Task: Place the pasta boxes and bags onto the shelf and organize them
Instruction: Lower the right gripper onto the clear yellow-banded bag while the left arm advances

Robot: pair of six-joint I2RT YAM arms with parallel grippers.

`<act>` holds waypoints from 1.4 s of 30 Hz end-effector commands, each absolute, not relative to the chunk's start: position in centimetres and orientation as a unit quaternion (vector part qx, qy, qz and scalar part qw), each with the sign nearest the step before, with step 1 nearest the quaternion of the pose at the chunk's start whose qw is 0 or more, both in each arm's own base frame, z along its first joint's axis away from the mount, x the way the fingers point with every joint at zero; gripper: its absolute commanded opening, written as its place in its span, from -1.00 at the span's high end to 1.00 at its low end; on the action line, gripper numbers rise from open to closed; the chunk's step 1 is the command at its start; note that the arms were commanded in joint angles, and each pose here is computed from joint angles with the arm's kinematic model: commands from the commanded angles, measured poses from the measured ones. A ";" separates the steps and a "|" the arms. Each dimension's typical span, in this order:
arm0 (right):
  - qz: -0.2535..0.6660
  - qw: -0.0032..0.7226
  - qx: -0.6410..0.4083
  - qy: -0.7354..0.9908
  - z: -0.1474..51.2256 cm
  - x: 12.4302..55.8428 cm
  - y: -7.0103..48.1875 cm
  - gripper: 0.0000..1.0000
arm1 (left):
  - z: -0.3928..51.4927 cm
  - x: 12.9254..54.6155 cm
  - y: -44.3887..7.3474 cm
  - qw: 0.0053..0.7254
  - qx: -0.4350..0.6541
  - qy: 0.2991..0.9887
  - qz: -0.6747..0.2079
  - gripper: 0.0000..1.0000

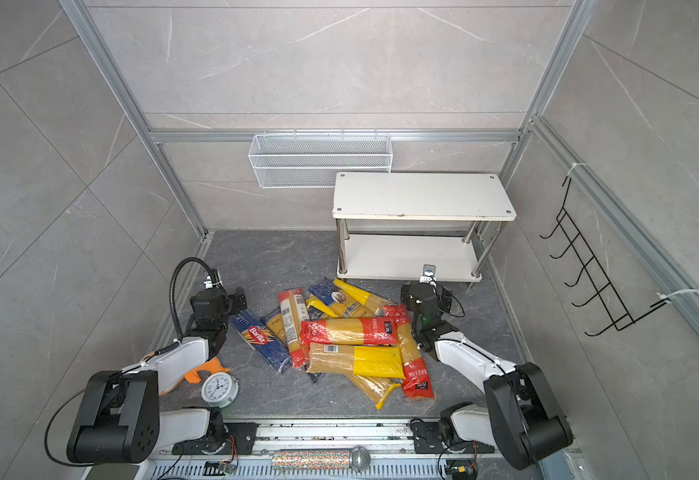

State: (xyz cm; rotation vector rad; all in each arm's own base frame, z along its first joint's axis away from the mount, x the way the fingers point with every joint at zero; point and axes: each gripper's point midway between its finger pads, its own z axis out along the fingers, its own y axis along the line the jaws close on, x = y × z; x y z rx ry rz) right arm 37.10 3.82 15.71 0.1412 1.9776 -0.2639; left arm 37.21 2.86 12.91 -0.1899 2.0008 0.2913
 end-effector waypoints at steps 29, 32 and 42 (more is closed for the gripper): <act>-0.021 0.250 -0.357 0.900 13.6 18.7 24.6 -1.00 | 23.4 28.6 -8.8 0.531 -0.017 0.847 -0.015 -1.00; -0.028 0.232 -0.380 0.895 12.3 18.0 25.2 -1.00 | 23.4 28.3 -8.7 0.531 -0.021 0.847 -0.022 -1.00; -0.022 0.191 -0.438 0.878 9.7 16.8 27.0 -0.99 | 21.6 27.9 -8.2 0.514 -0.032 0.857 -0.013 -1.00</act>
